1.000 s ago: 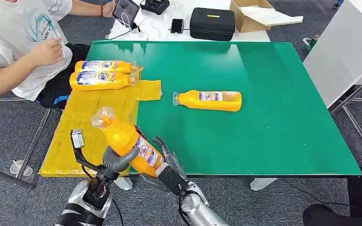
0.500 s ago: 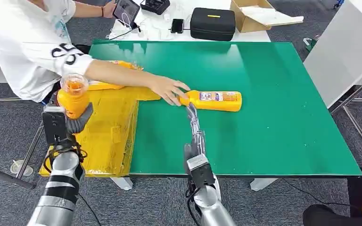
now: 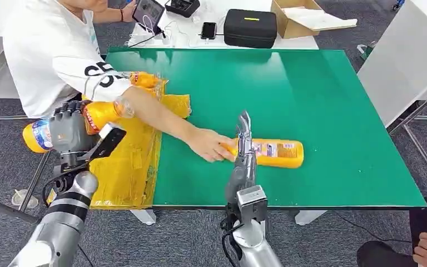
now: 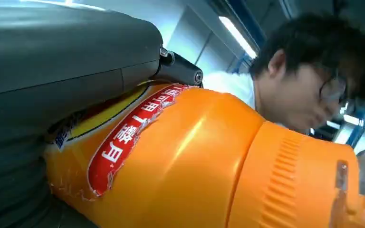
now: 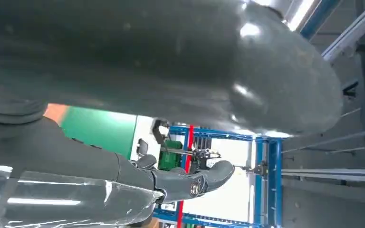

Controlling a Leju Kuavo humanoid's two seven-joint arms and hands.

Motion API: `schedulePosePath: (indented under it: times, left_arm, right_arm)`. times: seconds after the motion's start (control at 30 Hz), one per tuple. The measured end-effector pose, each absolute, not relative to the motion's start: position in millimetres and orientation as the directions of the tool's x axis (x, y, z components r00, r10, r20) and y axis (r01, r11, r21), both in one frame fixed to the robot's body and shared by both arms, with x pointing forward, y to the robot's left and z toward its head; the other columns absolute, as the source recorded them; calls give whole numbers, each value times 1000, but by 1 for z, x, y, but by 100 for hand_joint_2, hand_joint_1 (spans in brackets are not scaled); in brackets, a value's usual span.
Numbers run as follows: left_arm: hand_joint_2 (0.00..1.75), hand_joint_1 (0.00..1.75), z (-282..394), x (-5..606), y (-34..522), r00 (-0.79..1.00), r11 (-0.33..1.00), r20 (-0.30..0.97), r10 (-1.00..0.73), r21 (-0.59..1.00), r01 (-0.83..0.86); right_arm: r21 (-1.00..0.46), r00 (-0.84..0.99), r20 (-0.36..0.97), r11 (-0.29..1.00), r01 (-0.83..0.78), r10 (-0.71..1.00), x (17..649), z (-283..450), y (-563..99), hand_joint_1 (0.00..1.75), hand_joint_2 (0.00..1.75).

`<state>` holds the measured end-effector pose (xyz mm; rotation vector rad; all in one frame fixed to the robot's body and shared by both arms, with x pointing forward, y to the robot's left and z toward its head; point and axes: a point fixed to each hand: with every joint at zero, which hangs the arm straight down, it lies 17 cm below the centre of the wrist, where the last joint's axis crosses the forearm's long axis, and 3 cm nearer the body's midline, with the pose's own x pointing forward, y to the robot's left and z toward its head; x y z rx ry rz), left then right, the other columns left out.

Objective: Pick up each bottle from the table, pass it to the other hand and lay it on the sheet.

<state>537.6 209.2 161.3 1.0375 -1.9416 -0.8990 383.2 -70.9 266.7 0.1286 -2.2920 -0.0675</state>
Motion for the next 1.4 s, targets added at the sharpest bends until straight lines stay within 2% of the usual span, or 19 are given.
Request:
schedulePosePath:
  times: [0.13,0.23,0.37,0.7,0.73,0.77,1.07,1.1,1.13,1.2,1.23,1.4]
  left_arm:
    - [175,175,128,541,207,-386,364,253,-887,897,-250]
    - [175,175,77,533,200,-417,324,282,-864,946,-32]
    - [175,175,22,512,202,-416,293,353,-838,935,202]
    - [175,175,-16,488,212,-366,328,487,-793,848,416]
    - [175,150,-17,486,211,-369,331,496,-786,842,427]
    - [175,45,-18,485,210,-372,329,500,-782,838,435]
    - [175,45,-25,474,202,-375,341,544,-751,805,485]
    - [175,7,-25,474,202,-374,341,544,-751,805,486]
    - [175,0,-25,474,202,-374,342,545,-750,804,486]
    - [175,0,-25,474,202,-371,347,550,-749,801,488]
    - [0,0,-25,473,201,-367,353,558,-744,795,494]
    - [0,0,-27,462,196,-315,418,669,-674,696,584]
  right_arm:
    - [99,-656,742,991,-93,-136,382,267,-70,0,0]
    - [103,-650,742,986,-130,-163,381,267,-65,0,0]
    - [115,-640,742,978,-172,-199,380,266,-61,0,0]
    - [107,-621,754,973,-205,-213,382,259,-55,0,0]
    - [105,-617,757,972,-209,-214,383,257,-54,0,0]
    - [103,-613,760,972,-212,-215,383,255,-53,0,0]
    - [101,-586,780,968,-228,-219,388,245,-45,0,0]
    - [101,-585,781,968,-228,-219,388,245,-45,0,0]
    - [101,-583,782,968,-228,-219,388,244,-45,0,0]
    - [101,-581,784,968,-229,-219,389,243,-44,0,0]
    - [101,-577,787,968,-231,-219,389,242,-44,0,0]
    - [120,-539,807,961,-248,-240,395,235,-42,0,0]
